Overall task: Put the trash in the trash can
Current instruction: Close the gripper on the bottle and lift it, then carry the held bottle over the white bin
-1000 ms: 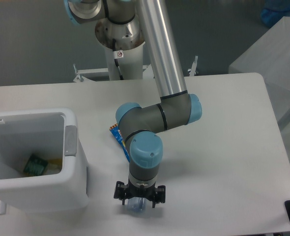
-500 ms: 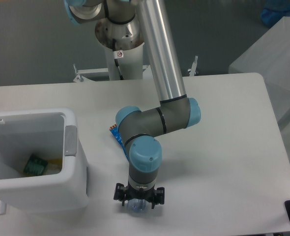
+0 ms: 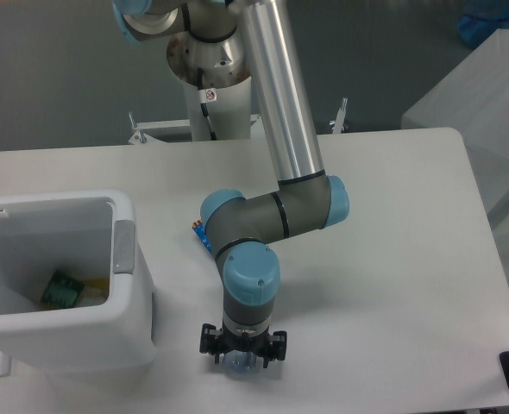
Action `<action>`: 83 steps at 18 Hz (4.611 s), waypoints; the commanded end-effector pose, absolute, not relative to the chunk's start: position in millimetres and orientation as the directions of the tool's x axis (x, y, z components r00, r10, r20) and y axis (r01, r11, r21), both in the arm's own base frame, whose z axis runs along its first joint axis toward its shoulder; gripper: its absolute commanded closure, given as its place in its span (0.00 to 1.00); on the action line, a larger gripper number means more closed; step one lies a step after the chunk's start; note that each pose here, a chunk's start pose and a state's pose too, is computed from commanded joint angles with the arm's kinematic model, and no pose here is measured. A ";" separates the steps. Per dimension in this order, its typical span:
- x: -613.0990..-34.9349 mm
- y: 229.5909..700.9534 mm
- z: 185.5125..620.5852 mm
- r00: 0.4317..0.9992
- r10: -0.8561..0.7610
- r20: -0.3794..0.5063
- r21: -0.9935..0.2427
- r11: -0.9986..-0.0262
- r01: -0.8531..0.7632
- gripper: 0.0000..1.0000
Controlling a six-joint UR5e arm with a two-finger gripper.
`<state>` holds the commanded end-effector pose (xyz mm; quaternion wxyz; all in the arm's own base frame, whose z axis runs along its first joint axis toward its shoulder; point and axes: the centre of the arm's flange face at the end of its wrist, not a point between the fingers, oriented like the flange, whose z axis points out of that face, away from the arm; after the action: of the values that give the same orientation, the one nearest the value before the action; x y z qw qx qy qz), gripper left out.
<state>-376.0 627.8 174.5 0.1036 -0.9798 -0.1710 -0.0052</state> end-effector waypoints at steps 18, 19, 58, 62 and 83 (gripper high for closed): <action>-374.5 624.8 187.0 0.943 0.333 0.022 -0.205 -0.921 0.331 0.37; -374.4 625.0 189.4 0.944 0.330 0.021 -0.210 -0.921 0.327 0.37; -325.9 626.9 626.8 0.841 0.540 0.039 -0.815 -0.470 0.339 0.38; -282.7 640.1 618.0 0.869 0.493 0.050 -0.801 -0.500 0.330 0.38; -189.1 692.4 550.7 0.919 0.384 0.087 -0.724 -0.609 0.323 0.35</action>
<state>-189.1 692.4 550.7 0.3957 -0.8962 -0.1971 0.0385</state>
